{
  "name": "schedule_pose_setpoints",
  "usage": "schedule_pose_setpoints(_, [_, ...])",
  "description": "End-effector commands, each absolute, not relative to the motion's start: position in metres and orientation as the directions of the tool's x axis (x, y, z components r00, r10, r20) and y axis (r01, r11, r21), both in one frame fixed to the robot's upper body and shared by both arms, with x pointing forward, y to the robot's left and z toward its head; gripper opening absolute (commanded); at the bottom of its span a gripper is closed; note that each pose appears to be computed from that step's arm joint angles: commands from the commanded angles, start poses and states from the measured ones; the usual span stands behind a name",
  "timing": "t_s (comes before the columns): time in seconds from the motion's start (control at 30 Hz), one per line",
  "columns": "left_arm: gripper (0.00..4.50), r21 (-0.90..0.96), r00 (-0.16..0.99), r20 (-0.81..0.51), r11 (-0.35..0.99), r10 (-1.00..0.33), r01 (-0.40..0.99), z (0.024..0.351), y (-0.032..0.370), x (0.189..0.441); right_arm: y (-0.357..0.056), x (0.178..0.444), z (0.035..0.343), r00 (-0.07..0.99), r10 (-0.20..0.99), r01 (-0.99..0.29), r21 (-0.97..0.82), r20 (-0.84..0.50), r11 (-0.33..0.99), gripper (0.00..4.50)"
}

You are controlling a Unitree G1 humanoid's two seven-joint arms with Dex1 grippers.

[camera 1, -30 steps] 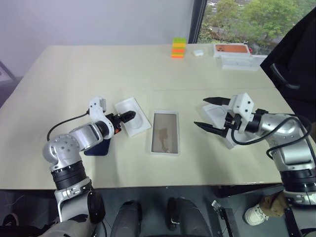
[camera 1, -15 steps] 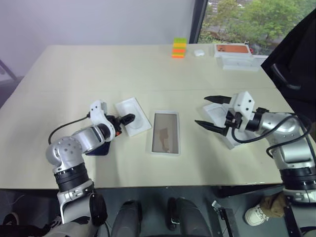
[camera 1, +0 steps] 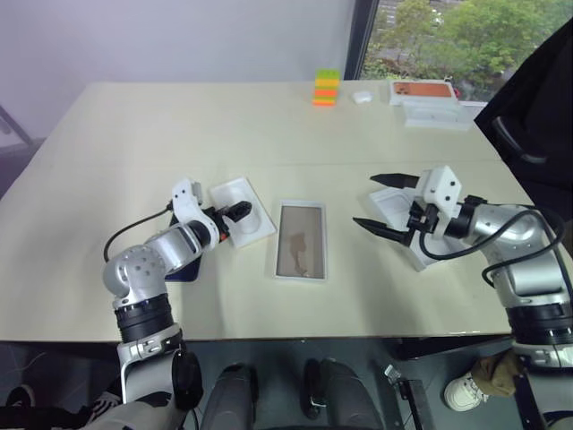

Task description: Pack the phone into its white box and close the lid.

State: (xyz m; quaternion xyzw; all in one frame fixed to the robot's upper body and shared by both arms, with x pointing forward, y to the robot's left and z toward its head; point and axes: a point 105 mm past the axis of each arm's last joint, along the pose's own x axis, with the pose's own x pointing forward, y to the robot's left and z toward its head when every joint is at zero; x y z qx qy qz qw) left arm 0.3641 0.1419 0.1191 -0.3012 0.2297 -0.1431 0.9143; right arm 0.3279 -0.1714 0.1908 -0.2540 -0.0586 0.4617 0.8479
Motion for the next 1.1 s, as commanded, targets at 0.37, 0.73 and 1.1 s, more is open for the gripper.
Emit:
schedule_pose_setpoints(0.37, [2.72,-0.614,0.836,-0.367,0.782,-0.408,0.112,0.11,0.139,0.363,-0.168,0.325,0.208,0.569,0.817,-0.726,-0.525,-0.094,0.445,4.5])
schedule_pose_setpoints(0.73, [0.03,-0.596,0.814,-0.423,0.799,-0.398,0.081,0.096,0.14,0.36,-0.168,0.323,0.211,0.572,0.815,-0.722,-0.53,-0.096,0.445,4.5])
schedule_pose_setpoints(1.1, [0.03,-0.634,0.816,-0.406,0.77,-0.412,0.073,0.097,0.139,0.36,-0.167,0.322,0.212,0.569,0.816,-0.724,-0.532,-0.101,0.439,4.5])
